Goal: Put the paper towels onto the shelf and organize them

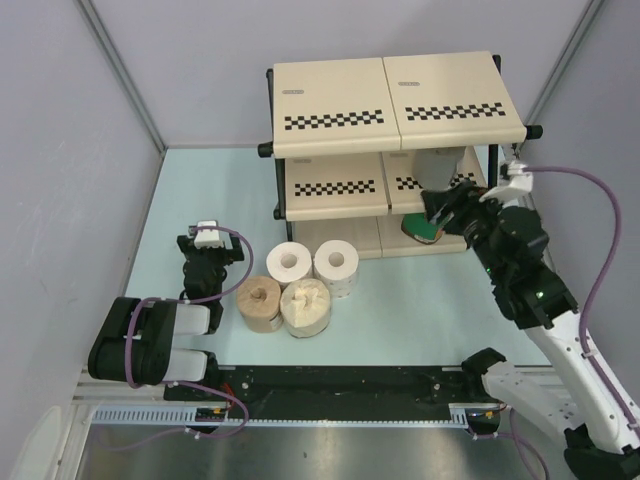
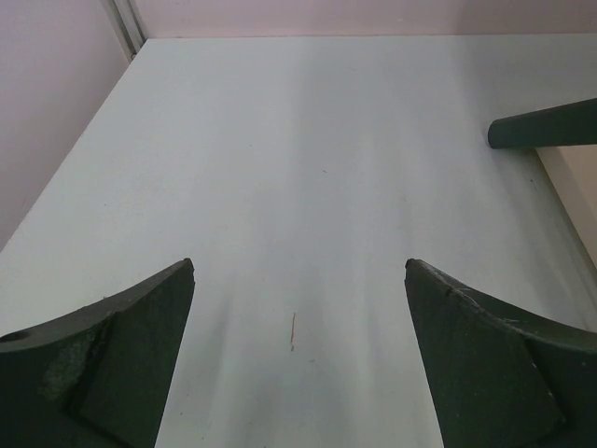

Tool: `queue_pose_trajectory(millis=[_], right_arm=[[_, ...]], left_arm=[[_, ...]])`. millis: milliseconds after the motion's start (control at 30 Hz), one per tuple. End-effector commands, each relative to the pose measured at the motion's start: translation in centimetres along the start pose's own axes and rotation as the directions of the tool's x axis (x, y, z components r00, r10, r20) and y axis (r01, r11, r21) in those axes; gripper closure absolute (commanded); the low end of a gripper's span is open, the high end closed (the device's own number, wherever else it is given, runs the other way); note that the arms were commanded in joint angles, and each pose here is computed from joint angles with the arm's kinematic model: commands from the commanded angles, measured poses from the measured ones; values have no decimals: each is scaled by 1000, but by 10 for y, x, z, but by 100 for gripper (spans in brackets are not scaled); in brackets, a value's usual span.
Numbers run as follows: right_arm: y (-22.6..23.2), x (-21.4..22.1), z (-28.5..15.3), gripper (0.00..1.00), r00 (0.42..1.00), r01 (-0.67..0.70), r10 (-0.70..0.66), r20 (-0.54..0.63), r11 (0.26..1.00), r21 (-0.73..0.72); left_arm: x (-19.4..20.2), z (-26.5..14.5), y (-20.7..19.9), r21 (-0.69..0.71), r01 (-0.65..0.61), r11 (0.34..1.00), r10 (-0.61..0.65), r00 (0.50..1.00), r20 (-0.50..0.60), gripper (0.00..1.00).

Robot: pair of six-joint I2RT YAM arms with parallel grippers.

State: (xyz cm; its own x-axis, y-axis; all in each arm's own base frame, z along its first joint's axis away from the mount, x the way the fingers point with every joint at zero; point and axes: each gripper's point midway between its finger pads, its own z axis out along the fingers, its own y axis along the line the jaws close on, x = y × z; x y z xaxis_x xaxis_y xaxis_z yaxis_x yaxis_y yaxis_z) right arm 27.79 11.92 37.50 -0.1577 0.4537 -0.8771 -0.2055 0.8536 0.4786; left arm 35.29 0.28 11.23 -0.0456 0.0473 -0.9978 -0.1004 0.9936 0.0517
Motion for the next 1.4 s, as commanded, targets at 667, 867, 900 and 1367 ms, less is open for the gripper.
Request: queue_pose_trajectory(millis=[667,867,900,1367], right_arm=[[40,240,26,30,907,82,-92,-410,996,-42],[35,265,39,29,887,85,-88,-453,996,-27],[37,267,45,26,892,75,-80,-444,997,-28],[25,303,68,25,860,96,-79,-504,995,7]], left_arm=[[-19,4,-2,15,17,1000,-18,998,64,0],[-20,4,-2,15,19,1000,-20,998,67,0],[-19,4,-2,15,18,1000,-19,998,62,0],[-19,4,-2,13,17,1000,-17,998,62,0]])
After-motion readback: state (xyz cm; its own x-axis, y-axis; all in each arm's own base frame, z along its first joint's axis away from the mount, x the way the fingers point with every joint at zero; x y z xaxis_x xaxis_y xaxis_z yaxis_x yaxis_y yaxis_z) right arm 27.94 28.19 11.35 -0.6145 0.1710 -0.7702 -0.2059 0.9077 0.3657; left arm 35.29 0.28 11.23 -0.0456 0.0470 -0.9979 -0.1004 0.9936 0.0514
